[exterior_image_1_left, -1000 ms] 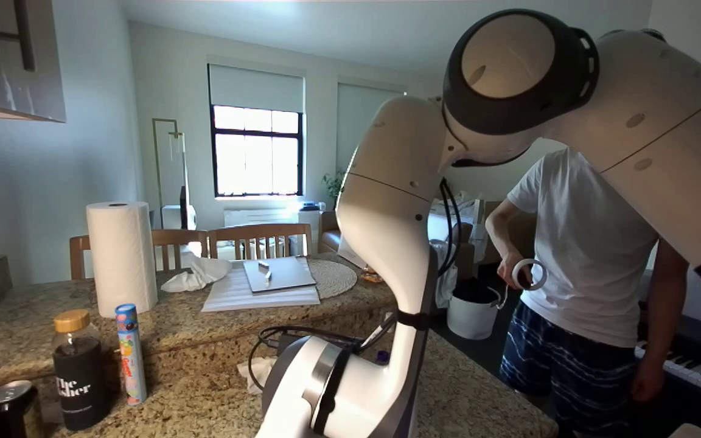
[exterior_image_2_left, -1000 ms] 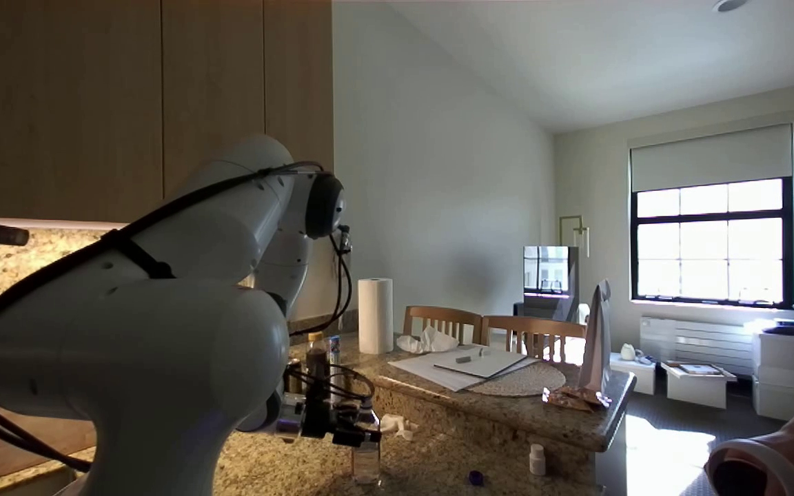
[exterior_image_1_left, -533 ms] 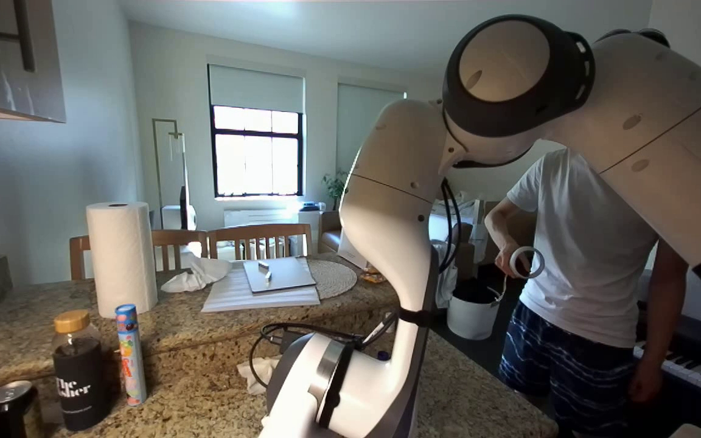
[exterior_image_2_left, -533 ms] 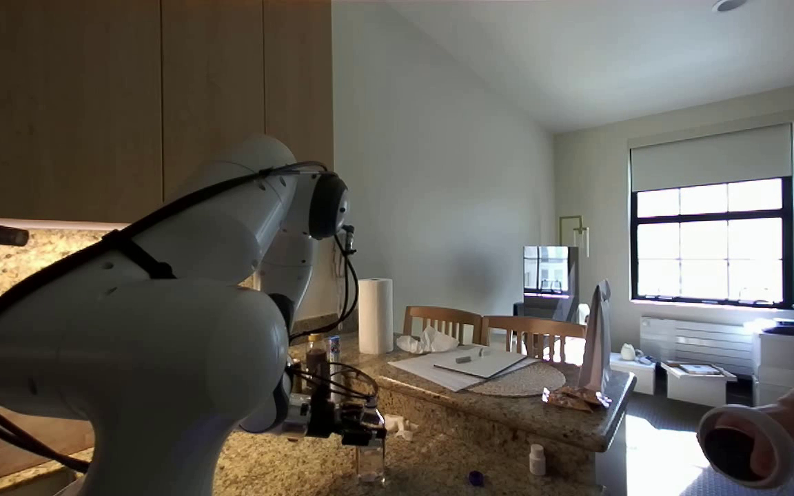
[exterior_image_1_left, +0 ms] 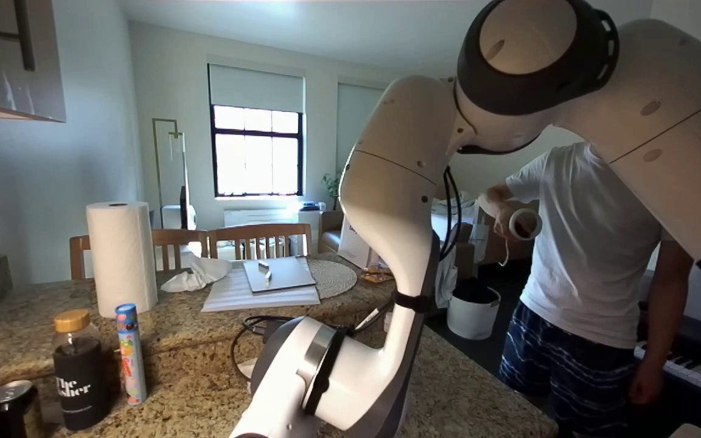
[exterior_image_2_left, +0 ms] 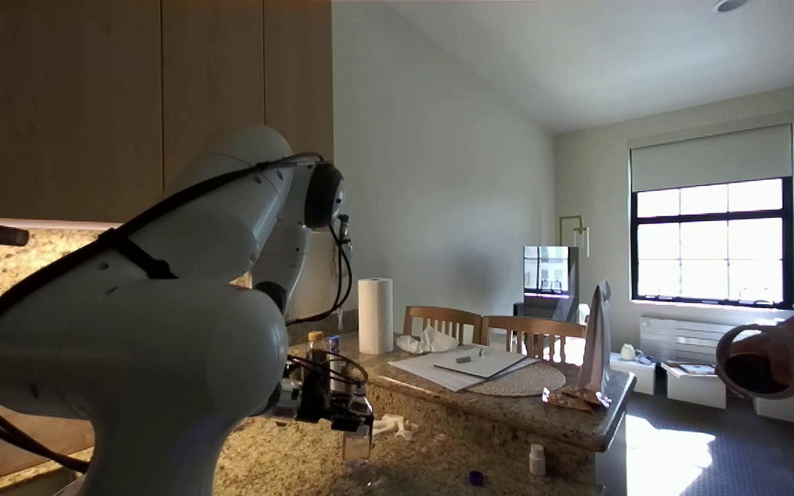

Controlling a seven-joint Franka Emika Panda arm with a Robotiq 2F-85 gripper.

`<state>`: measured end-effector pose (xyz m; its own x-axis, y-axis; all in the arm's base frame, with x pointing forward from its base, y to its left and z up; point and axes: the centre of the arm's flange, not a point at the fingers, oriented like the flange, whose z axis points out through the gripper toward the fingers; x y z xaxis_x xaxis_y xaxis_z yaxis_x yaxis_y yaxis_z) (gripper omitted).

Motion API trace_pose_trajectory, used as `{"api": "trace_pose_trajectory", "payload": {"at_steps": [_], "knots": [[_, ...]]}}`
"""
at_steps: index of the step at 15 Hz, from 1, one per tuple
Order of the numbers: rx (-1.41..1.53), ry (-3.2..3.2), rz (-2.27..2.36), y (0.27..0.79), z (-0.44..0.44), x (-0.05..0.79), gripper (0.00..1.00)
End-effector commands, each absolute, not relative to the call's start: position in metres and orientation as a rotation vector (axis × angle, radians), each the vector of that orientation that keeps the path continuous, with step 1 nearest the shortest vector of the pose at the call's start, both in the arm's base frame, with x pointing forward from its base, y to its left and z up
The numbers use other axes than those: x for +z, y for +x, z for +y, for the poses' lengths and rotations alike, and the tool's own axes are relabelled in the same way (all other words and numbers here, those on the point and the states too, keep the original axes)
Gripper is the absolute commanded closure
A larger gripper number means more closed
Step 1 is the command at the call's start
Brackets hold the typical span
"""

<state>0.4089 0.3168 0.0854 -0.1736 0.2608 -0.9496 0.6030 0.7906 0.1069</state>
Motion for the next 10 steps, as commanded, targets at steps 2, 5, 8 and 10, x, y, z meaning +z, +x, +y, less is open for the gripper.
{"api": "trace_pose_trajectory", "payload": {"at_steps": [2, 5, 8, 10], "knots": [[-0.393, 0.589, 1.763, 0.418, 0.307, 0.145, 0.68], [-0.42, 0.557, 1.761, 0.421, 0.303, 0.153, 0.68], [-0.441, 0.564, 1.752, 0.423, 0.304, 0.147, 0.68], [-0.451, 0.572, 1.726, 0.425, 0.301, 0.127, 0.68]]}}
